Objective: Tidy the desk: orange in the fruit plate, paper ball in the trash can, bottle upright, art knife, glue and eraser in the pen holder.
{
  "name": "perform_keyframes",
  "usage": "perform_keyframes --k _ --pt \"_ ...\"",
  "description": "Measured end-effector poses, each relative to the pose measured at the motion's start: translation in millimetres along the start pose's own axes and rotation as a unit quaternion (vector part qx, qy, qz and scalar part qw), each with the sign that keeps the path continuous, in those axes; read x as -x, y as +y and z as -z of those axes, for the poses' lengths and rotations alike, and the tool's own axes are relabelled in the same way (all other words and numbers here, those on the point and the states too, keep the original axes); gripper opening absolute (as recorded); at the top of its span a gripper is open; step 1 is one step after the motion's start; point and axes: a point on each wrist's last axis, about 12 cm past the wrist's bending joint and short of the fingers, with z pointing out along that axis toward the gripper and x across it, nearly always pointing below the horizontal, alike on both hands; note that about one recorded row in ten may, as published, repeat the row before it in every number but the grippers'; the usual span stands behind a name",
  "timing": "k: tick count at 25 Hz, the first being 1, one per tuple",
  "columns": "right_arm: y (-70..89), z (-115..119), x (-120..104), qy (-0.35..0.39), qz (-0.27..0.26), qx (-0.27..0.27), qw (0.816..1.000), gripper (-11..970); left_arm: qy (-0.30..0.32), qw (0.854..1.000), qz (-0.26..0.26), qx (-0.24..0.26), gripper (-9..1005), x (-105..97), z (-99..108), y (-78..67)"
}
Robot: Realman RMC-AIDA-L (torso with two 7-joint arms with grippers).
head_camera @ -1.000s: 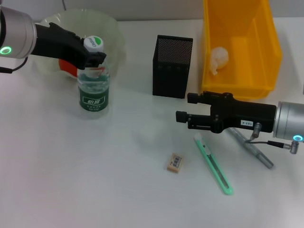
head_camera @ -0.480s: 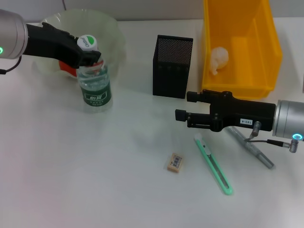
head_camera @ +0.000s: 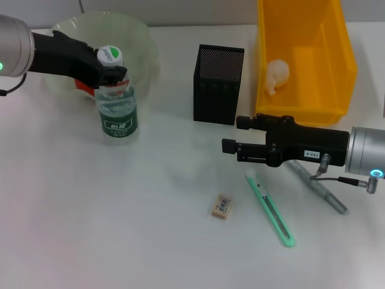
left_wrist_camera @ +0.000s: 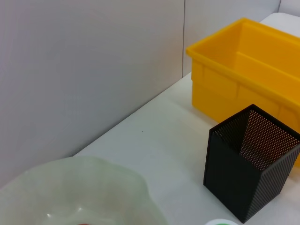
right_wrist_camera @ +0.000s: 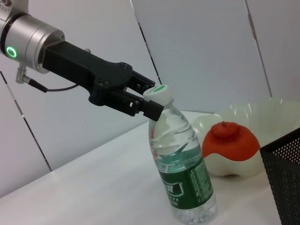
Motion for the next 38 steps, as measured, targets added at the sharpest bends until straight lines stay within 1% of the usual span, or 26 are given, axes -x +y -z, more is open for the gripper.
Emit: perform_keyframes --k 6,11,17,20,25,26,33,36,37,38 --pt "0.0 0 0 0.000 0.000 0.000 1.000 771 0.004 1.000 -0.004 -0.004 483 -1 -1 -0.8" --pt "0.1 0 0 0.001 -0.003 0.001 1.000 771 0.004 1.000 0.005 -0.006 487 -1 0 0.5" --pt "0.2 -1 0 0.001 -0.004 0.002 1.000 770 -0.013 1.000 0.022 -0.012 491 -2 4 3.9" --pt "0.2 -1 0 0.002 -0.004 0.002 1.000 770 -0.012 1.000 0.022 -0.013 493 -2 4 3.9" --pt "0.3 -1 0 0.002 -0.004 0.002 1.000 770 -0.013 1.000 0.022 -0.014 617 -2 4 3.8" --pt "0.3 -1 0 0.002 -0.004 0.002 1.000 770 -0.014 1.000 0.022 -0.013 617 -2 4 4.1" --pt "0.3 -1 0 0.002 -0.005 0.002 1.000 770 -0.042 0.999 0.022 -0.012 617 5 12 5.8" --pt "0.4 -1 0 0.002 -0.005 0.002 1.000 770 -0.061 0.998 0.027 -0.010 617 8 17 9.1" --pt "0.4 -1 0 0.002 -0.005 0.002 1.000 770 -0.078 0.997 0.026 -0.013 617 10 21 11.0" --pt "0.4 -1 0 0.002 -0.005 0.002 1.000 770 -0.078 0.997 0.026 -0.013 617 10 21 11.0"
